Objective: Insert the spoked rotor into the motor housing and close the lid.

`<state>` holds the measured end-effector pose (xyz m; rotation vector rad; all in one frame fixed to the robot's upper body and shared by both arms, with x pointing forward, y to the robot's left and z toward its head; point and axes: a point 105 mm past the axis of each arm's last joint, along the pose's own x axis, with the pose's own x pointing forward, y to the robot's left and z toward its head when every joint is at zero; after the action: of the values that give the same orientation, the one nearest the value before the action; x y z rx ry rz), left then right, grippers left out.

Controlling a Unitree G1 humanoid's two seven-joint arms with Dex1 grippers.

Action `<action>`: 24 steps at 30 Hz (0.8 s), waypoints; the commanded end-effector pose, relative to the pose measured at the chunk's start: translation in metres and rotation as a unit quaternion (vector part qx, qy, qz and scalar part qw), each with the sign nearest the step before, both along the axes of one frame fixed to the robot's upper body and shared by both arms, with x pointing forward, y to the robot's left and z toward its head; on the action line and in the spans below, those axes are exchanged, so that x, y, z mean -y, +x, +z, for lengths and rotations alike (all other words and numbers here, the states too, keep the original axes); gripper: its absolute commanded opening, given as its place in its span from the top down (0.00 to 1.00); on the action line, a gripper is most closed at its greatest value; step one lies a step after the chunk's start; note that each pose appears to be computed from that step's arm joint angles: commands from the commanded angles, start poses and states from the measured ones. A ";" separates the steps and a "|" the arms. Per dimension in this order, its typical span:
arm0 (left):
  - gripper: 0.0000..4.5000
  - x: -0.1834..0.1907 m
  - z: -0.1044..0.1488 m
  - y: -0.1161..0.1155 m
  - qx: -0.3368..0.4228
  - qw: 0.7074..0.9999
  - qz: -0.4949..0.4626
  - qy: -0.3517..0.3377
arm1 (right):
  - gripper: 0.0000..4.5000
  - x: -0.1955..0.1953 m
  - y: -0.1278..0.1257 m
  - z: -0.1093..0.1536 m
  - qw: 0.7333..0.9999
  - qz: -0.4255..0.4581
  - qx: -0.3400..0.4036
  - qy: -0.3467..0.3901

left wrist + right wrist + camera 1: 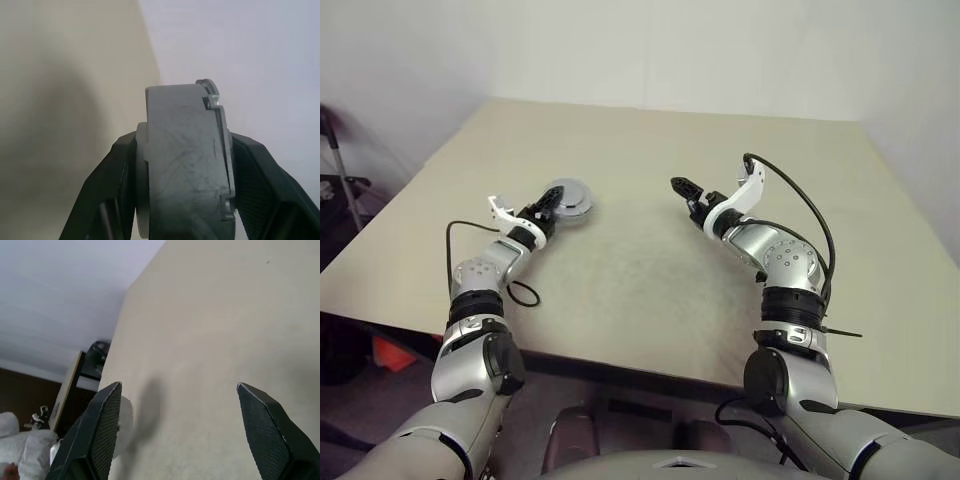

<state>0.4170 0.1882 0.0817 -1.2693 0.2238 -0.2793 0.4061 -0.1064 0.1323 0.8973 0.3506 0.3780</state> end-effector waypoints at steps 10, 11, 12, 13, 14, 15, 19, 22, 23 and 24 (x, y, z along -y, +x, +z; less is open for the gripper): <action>0.28 -0.010 0.003 0.009 -0.001 0.999 0.027 0.030 | 0.07 -0.006 0.001 0.012 1.000 0.011 0.027 -0.002; 0.21 -0.013 0.002 0.008 0.000 0.999 0.030 0.036 | 0.07 -0.006 0.002 0.012 1.000 0.011 0.026 -0.001; 0.13 -0.017 0.002 0.008 -0.001 0.998 0.035 0.043 | 0.07 -0.007 0.002 0.012 1.000 0.012 0.024 -0.001; 0.06 -0.021 0.002 0.007 -0.002 0.998 0.038 0.051 | 0.07 -0.007 0.002 0.011 1.000 0.014 0.022 -0.001; 0.01 -0.025 0.002 0.006 -0.003 0.997 0.040 0.060 | 0.07 -0.007 0.003 0.010 1.000 0.015 0.018 -0.002; 0.01 -0.030 0.003 0.006 -0.003 0.997 0.043 0.065 | 0.07 -0.007 0.003 0.010 1.000 0.016 0.016 -0.003; 0.01 -0.058 0.010 0.004 0.003 0.994 0.078 0.082 | 0.07 -0.006 0.007 0.008 1.000 0.017 0.008 -0.002; 0.01 -0.074 0.018 0.003 0.011 0.990 0.093 0.102 | 0.07 -0.006 0.008 0.007 1.000 0.021 0.004 -0.003; 0.01 -0.077 0.020 0.003 0.015 0.989 0.094 0.110 | 0.07 -0.007 0.008 0.007 1.000 0.023 0.003 -0.004; 0.01 -0.079 0.023 0.003 0.019 0.988 0.095 0.119 | 0.07 -0.008 0.008 0.007 1.000 0.026 0.004 -0.007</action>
<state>0.4149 0.2658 0.0881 -1.0648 0.1464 -0.0819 0.4101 -0.1034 0.1210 0.8856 0.4148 0.3848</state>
